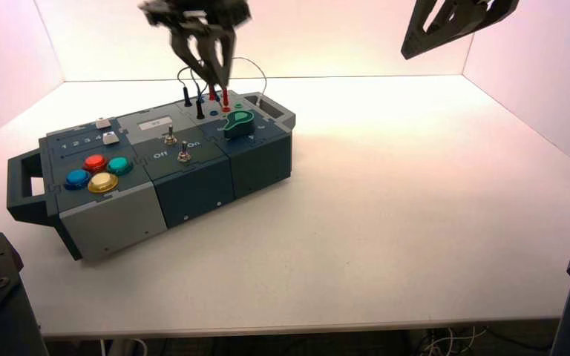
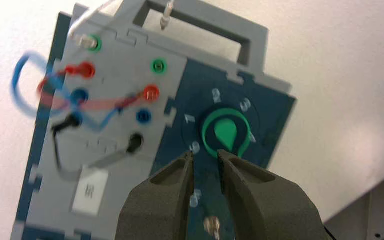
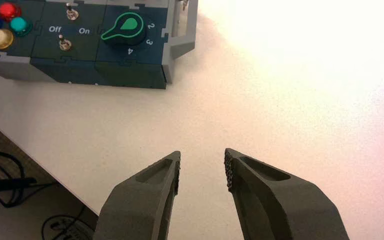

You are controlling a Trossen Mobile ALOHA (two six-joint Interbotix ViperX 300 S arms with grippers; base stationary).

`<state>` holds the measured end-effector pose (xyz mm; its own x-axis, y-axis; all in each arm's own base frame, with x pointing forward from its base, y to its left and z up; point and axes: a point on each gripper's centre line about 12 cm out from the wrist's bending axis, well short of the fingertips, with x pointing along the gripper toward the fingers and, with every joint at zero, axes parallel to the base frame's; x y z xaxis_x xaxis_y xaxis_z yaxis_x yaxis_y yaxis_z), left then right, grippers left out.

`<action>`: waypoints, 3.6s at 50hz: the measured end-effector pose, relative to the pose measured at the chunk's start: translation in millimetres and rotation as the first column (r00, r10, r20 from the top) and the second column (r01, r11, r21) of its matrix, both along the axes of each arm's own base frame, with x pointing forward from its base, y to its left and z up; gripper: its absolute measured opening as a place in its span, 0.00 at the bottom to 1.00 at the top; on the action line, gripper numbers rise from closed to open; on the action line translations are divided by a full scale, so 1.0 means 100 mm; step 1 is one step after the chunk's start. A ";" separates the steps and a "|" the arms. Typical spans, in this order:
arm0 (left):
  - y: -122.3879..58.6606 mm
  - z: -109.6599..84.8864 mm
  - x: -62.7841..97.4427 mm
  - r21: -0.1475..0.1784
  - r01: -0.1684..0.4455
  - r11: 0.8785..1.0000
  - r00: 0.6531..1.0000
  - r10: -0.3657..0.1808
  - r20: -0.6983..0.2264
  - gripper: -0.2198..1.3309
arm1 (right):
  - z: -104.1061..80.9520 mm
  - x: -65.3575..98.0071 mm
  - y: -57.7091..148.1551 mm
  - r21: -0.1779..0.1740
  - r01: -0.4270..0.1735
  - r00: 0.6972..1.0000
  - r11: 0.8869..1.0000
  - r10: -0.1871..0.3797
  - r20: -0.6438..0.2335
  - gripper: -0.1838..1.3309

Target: Pull the red wire.

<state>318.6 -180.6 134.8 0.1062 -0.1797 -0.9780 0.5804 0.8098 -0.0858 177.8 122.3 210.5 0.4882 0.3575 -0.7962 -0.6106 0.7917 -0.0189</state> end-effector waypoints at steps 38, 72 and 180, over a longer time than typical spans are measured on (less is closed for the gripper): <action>0.07 -0.10 0.32 0.049 -0.039 0.998 0.998 0.041 -0.042 0.61 | 0.00 0.00 0.00 0.001 0.000 1.000 1.000 0.000 -0.001 0.75; 0.00 -0.25 0.51 0.072 -0.031 0.997 0.997 0.036 -0.065 0.49 | 0.00 0.00 0.00 0.000 -0.002 1.000 1.000 0.002 0.000 0.75; -0.14 -0.18 0.73 0.095 -0.002 0.995 0.995 0.011 -0.101 0.51 | 0.00 0.00 0.00 0.001 -0.002 1.000 1.000 0.002 0.001 0.75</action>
